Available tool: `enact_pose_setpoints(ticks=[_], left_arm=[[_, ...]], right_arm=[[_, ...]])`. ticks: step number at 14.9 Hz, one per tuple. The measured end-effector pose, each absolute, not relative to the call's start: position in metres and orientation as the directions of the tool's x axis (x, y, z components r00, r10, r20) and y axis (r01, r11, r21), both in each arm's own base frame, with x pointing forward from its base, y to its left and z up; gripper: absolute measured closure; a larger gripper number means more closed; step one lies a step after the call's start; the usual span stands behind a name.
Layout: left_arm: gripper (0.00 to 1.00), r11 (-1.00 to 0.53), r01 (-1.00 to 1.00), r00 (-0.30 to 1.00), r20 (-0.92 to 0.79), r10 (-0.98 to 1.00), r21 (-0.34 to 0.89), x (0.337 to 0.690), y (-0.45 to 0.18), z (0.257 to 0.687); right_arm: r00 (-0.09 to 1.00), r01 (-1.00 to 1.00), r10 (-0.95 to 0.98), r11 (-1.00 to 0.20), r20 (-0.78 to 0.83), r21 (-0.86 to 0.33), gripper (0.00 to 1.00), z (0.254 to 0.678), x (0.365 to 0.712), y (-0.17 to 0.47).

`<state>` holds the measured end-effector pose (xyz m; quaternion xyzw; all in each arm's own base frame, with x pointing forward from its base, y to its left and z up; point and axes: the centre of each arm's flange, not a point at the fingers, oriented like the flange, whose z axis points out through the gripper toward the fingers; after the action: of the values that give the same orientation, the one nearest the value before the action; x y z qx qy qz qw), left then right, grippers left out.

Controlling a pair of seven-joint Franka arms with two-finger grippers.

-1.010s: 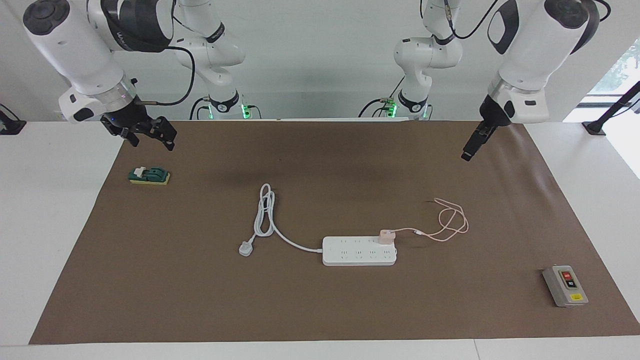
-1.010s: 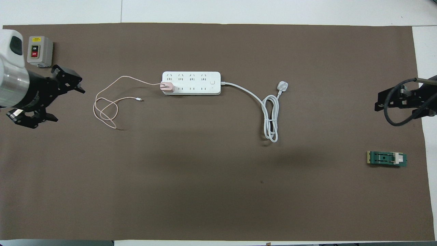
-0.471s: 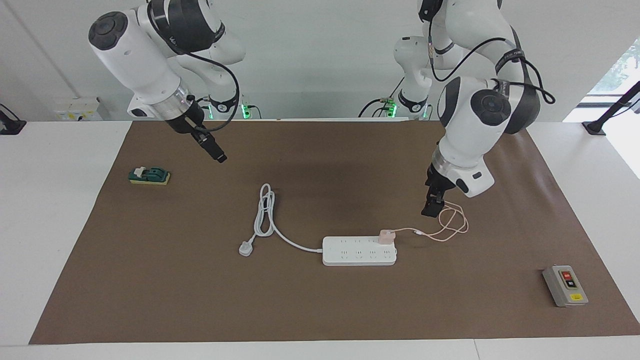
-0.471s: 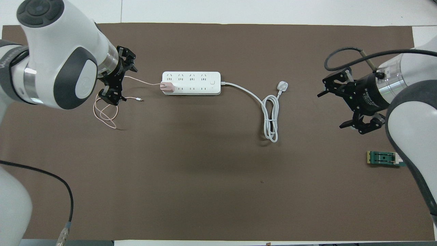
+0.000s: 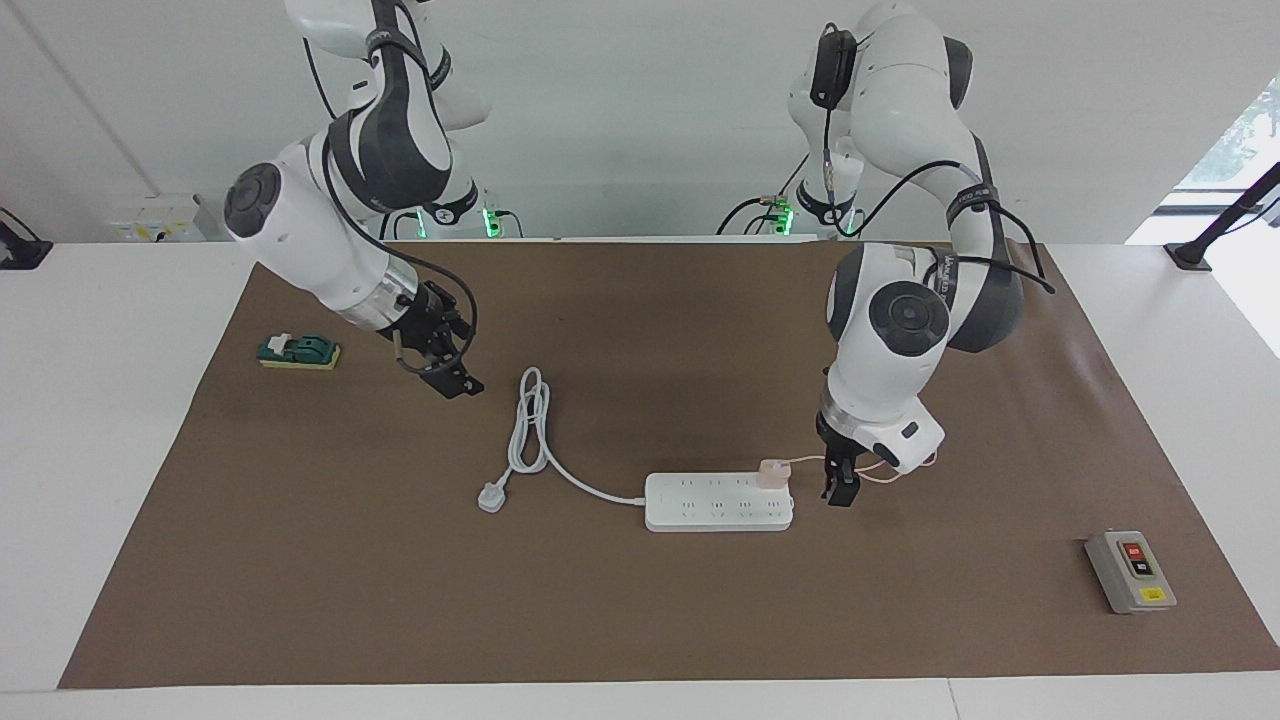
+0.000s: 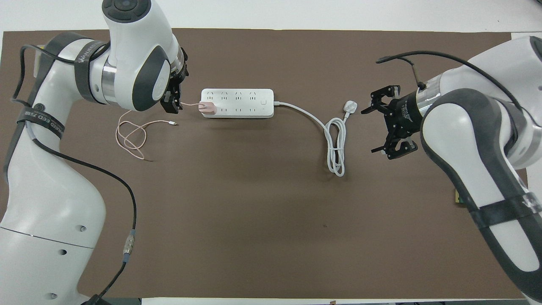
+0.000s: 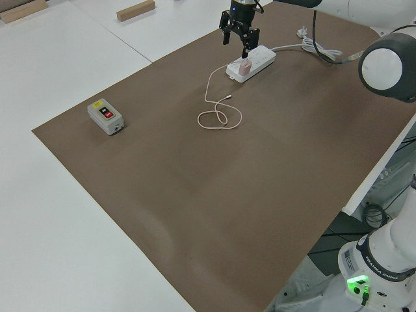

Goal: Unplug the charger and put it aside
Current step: 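Reach the left gripper to the pink charger while the right gripper reaches the strip, then grasp the pink charger with the left gripper while the right gripper grips the strip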

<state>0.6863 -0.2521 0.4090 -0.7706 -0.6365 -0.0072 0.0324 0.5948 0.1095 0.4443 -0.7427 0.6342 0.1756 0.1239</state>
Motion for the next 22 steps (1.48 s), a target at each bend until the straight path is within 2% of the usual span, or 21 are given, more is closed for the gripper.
enact_pose_setpoints(ticks=[6,11,15,22], left_arm=[[0.0,-0.145,0.989,0.145,0.008,0.989,-0.004,0.688,-0.261,0.41],[0.0,-0.153,0.988,0.153,0.002,0.988,0.004,0.684,-0.269,0.392],[0.0,-0.158,0.987,0.158,-0.001,0.987,0.011,0.679,-0.273,0.377],[0.0,-0.175,0.985,0.175,0.0,0.985,-0.005,0.66,-0.285,0.364]], right_arm=[[-0.071,-0.992,-0.894,0.017,-0.442,0.125,0.0,0.417,0.587,0.147],[-0.198,-0.98,-0.841,0.15,-0.504,0.135,0.0,0.361,0.605,0.156],[-0.075,-0.997,-0.856,0.048,-0.511,0.067,0.0,0.345,0.611,0.201],[0.111,-0.994,-0.852,-0.098,-0.512,-0.052,0.0,0.335,0.651,0.236]])
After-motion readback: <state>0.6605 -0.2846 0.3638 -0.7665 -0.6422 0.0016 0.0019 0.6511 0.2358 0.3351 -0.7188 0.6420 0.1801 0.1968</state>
